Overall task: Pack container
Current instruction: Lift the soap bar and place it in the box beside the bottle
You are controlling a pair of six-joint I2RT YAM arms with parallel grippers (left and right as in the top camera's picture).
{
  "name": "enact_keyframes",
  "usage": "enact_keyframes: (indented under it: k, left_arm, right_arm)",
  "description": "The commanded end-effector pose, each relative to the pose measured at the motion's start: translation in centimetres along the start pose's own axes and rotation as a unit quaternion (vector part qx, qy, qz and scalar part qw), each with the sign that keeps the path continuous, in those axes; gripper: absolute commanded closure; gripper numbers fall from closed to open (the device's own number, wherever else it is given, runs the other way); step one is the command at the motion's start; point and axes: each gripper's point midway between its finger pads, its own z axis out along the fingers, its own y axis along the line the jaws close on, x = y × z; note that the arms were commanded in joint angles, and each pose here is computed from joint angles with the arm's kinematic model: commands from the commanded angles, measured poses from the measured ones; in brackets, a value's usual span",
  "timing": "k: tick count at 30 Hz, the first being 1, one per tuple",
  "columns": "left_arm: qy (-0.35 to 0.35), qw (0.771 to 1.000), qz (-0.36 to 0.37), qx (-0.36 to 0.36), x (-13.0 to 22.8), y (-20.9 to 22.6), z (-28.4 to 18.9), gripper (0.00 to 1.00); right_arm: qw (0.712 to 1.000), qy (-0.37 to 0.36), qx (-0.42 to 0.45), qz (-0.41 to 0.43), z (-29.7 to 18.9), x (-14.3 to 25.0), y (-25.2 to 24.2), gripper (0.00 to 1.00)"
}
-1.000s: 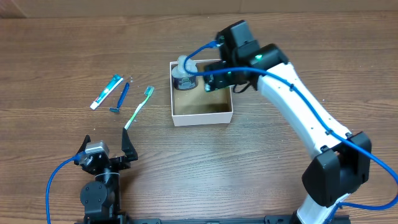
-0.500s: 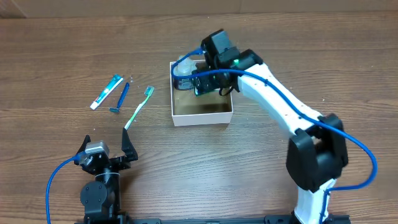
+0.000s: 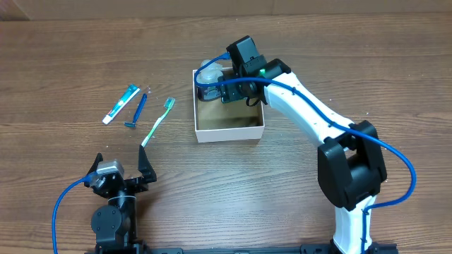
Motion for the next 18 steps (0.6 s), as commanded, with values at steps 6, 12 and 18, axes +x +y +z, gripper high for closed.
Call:
enact_keyframes:
  k: [6, 12, 18]
  left_arm:
    - [-0.005, 1.000, 0.008, -0.002, -0.1, 0.1, 0.0, 0.00]
    - [-0.005, 1.000, 0.008, -0.002, -0.1, 0.1, 0.0, 0.00]
    - [-0.005, 1.000, 0.008, -0.002, -0.1, 0.1, 0.0, 0.00]
  right_arm:
    - [0.999, -0.019, 0.029, 0.018, 0.0, -1.0, -1.1, 0.04]
    - [0.999, -0.016, 0.030, 0.018, -0.2, -0.9, -1.1, 0.03]
    - [1.000, 0.010, -0.004, 0.023, -3.6, -0.8, 0.3, 0.00]
